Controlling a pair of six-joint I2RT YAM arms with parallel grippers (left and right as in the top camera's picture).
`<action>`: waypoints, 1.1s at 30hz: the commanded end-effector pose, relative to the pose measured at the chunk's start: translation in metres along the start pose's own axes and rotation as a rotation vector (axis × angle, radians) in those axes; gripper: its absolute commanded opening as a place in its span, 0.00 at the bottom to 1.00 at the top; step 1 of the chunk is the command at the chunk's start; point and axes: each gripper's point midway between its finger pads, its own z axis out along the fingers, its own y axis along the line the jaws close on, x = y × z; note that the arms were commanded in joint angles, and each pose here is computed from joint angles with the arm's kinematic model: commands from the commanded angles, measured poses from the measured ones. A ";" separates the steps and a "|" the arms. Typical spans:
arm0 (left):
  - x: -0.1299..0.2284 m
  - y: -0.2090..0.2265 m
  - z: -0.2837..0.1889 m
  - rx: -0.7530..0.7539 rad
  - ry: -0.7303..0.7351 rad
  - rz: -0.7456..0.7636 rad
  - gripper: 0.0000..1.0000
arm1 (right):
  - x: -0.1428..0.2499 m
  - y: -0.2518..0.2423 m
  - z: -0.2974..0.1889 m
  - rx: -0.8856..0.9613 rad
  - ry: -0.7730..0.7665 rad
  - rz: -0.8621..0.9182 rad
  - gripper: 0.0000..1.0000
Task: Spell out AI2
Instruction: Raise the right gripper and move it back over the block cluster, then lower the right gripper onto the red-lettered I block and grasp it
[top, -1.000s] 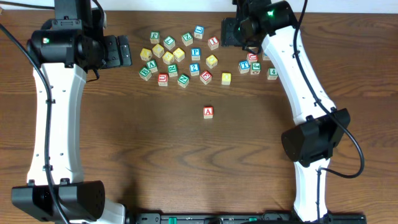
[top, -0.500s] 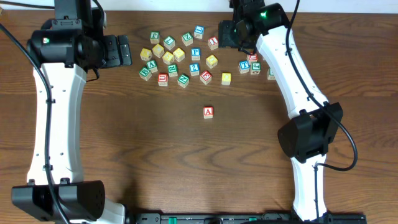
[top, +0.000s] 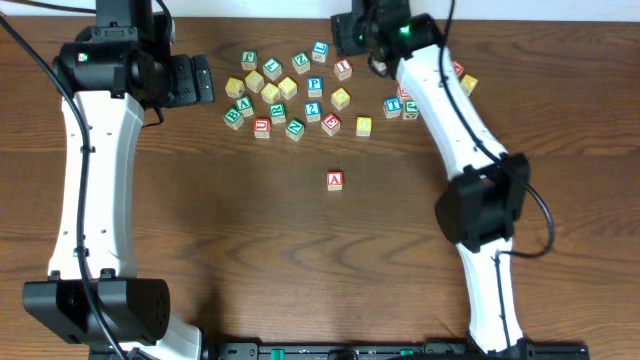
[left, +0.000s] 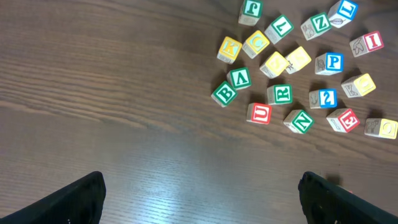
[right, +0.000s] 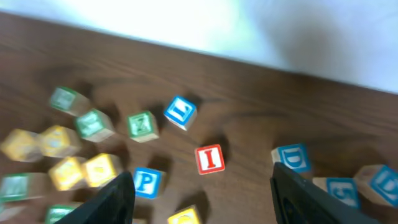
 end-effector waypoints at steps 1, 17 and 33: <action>0.003 0.001 0.001 -0.002 0.016 -0.012 0.98 | 0.031 -0.007 0.041 0.017 0.059 -0.071 0.64; 0.008 0.002 0.001 -0.004 0.034 -0.012 0.98 | 0.090 -0.014 0.116 0.023 0.127 -0.087 0.61; 0.012 0.002 0.001 -0.006 0.053 -0.013 0.98 | 0.091 -0.019 0.136 0.026 0.077 -0.076 0.44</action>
